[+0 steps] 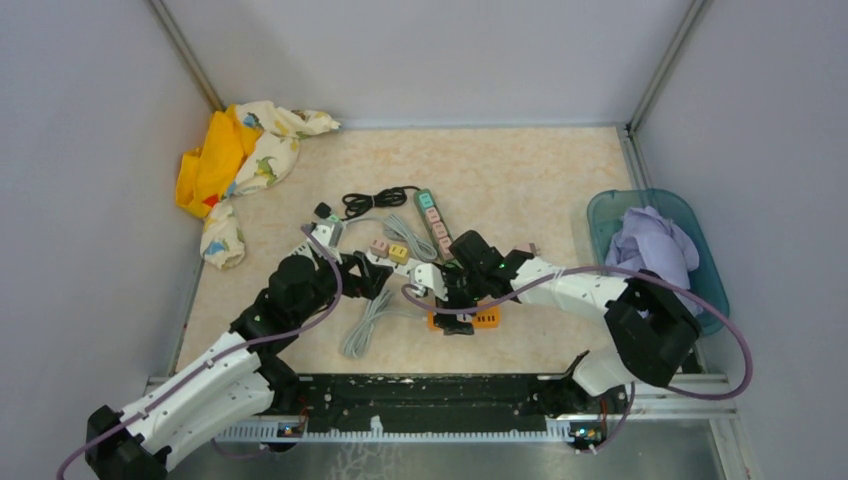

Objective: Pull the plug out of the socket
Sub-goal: Pick up the socket from the center of the board.

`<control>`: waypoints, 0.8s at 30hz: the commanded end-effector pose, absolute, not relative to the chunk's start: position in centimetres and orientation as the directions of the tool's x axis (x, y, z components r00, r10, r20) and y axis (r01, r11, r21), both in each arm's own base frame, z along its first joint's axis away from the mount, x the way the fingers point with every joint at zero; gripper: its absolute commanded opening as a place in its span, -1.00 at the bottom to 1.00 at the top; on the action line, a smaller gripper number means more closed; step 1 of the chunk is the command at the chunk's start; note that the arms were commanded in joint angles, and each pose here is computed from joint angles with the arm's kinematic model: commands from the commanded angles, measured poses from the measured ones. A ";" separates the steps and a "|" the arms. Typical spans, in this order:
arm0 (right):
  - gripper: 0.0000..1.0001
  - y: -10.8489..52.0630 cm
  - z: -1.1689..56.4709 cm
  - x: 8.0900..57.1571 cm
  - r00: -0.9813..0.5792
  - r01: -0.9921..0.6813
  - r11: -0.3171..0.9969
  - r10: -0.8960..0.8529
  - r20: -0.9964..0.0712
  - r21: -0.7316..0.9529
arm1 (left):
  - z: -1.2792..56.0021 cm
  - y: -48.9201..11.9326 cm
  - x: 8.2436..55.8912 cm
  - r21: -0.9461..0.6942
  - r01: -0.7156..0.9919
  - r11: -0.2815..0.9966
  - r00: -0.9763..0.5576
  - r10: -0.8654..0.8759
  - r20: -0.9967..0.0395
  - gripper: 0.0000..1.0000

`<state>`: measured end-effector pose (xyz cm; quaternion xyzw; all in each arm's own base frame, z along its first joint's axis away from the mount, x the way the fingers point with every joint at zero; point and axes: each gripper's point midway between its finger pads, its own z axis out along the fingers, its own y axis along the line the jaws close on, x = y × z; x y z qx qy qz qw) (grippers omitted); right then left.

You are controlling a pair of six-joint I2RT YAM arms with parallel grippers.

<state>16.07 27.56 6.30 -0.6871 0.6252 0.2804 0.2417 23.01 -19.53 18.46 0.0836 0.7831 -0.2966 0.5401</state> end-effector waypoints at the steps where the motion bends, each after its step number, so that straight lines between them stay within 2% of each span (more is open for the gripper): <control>1: 0.82 27.7 5.2 18.9 0.044 -0.997 0.009 -0.763 -0.644 -0.079 | 18.4 -19.2 23.2 -0.367 0.445 0.817 -0.388 -0.193 -0.901 1.00; 7: 0.75 27.6 3.7 19.0 0.044 -0.996 0.012 -0.798 -0.601 -0.089 | 18.2 -19.3 23.1 -0.371 0.448 0.814 -0.389 -0.196 -0.900 1.00; 12: 0.42 27.5 2.9 19.1 0.045 -0.996 0.006 -0.821 -0.569 -0.088 | 18.2 -19.2 23.0 -0.372 0.447 0.813 -0.389 -0.198 -0.900 1.00; 16: 0.05 27.7 3.1 19.0 0.052 -0.997 -0.005 -0.822 -0.568 -0.083 | 18.1 -19.0 22.9 -0.369 0.443 0.817 -0.387 -0.197 -0.901 1.00; 20: -0.43 27.9 3.6 18.5 0.063 -0.997 -0.030 -0.815 -0.576 -0.066 | 18.0 -18.7 22.7 -0.370 0.441 0.818 -0.386 -0.200 -0.900 1.00; 24: -0.76 28.1 5.4 17.7 0.088 -0.996 -0.086 -0.777 -0.623 -0.033 | 18.3 -18.4 22.6 -0.369 0.435 0.821 -0.379 -0.204 -0.903 1.00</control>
